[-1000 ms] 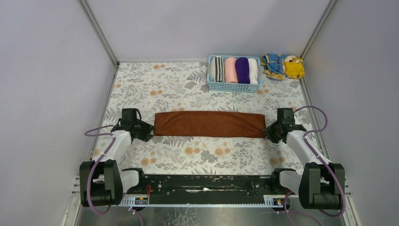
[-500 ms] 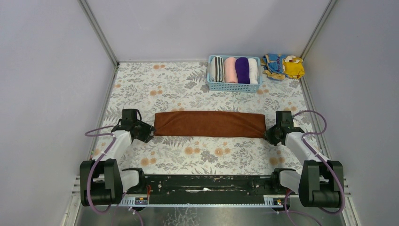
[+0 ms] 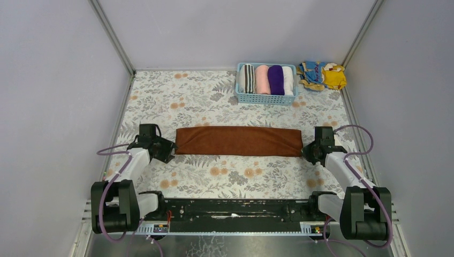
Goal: Roll the towels
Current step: Fold the towel at the center of the board.
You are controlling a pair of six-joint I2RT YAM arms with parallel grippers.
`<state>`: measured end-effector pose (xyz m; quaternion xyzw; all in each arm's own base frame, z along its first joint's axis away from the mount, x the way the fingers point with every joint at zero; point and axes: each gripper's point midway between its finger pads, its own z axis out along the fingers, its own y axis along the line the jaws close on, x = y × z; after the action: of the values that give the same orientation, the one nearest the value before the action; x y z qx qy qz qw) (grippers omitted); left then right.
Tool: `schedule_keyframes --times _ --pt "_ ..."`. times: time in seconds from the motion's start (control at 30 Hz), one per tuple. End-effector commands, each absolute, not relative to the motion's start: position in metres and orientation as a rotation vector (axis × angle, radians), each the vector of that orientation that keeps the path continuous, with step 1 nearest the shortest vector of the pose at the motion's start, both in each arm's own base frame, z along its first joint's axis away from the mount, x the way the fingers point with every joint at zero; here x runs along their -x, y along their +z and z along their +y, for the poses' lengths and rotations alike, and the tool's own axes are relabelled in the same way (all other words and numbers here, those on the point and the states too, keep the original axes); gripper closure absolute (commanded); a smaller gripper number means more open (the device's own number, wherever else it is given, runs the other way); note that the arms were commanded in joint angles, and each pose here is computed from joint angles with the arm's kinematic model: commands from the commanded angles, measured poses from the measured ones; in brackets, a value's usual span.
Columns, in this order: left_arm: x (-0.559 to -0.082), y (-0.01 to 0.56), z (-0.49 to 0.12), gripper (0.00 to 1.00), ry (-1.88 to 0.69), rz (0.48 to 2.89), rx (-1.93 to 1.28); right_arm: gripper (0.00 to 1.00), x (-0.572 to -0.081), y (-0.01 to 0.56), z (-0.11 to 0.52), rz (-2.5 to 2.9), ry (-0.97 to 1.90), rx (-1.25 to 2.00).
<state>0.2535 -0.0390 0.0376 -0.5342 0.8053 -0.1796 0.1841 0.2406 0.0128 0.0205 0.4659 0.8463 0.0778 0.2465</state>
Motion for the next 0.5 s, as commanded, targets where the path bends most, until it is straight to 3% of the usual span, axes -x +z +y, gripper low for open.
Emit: schedule_keyframes --times 0.0,0.33,0.47 --pt "-0.261 0.039 -0.038 0.55 -0.522 2.243 1.541 1.0 -0.254 0.035 0.013 2.257 0.257 -1.229" --pt "-0.266 0.031 -0.039 0.57 -0.548 2.208 1.593 1.0 -0.258 0.038 0.017 2.263 0.291 -1.193" --pt "-0.272 0.032 -0.038 0.67 -0.543 2.203 1.594 1.0 -0.258 0.039 0.017 2.264 0.287 -1.185"
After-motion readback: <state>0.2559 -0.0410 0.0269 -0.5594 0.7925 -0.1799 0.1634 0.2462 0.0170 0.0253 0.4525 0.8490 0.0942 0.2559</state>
